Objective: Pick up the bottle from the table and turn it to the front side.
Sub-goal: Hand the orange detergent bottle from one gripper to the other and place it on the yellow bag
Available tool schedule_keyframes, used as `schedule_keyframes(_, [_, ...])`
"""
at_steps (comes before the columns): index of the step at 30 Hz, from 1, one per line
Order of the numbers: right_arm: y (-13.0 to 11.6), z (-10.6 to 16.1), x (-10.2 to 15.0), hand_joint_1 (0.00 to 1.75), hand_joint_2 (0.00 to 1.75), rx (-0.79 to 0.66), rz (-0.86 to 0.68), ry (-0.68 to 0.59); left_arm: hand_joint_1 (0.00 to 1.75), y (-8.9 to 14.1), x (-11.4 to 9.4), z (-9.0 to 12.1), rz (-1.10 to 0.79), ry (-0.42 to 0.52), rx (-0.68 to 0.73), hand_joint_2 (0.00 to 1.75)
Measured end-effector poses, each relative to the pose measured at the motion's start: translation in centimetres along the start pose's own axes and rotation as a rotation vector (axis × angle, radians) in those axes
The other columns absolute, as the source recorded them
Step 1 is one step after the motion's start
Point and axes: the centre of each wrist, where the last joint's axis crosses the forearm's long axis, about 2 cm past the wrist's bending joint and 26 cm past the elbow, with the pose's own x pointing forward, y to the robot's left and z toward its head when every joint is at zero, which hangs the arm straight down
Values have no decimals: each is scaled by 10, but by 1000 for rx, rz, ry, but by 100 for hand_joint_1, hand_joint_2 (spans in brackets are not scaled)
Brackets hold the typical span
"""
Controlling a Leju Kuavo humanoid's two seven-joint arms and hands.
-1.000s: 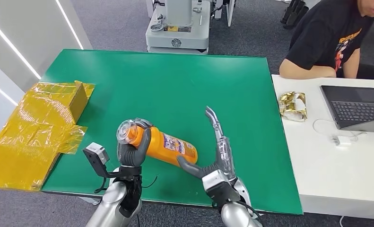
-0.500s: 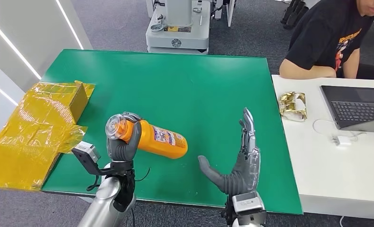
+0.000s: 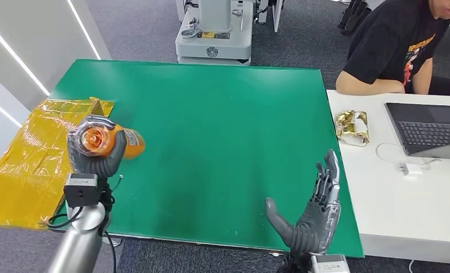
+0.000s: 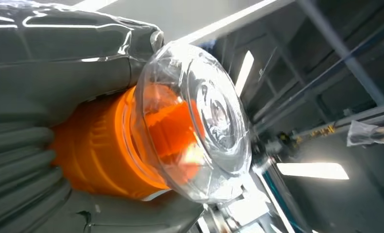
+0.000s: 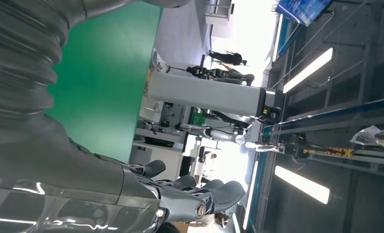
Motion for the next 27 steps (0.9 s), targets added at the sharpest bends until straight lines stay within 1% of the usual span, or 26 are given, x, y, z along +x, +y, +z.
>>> schedule_keyframes(4, [-6, 13, -1, 0, 175, 8, -5, 33, 175, 62, -24, -14, -314, -49, -65, 175])
schedule_keyframes(7, [-6, 17, -1, 0, 175, 17, -11, 45, 175, 108, -35, -21, -473, -57, -95, 175])
schedule_keyframes(9, [-5, 20, 0, 0, 175, 24, -11, 47, 175, 131, -39, -25, -569, -56, -121, 175])
schedule_keyframes(12, [-4, 21, 2, 0, 175, 37, -6, 46, 175, 160, -41, -34, -704, -48, -188, 175])
schedule_keyframes(16, [-4, 20, 3, 0, 175, 51, -10, 45, 175, 188, -41, -48, -820, -32, -286, 175])
schedule_keyframes(21, [-2, 18, 5, 0, 175, 89, -43, 45, 175, 218, -40, -67, -967, 17, -518, 175])
schedule_keyframes(24, [-1, 17, 7, 0, 175, 98, -51, 39, 175, 231, -39, -78, -1026, 12, -598, 175])
schedule_keyframes(27, [0, 16, 7, 0, 175, 104, -59, 37, 175, 235, -43, -89, -1076, 6, -707, 175])
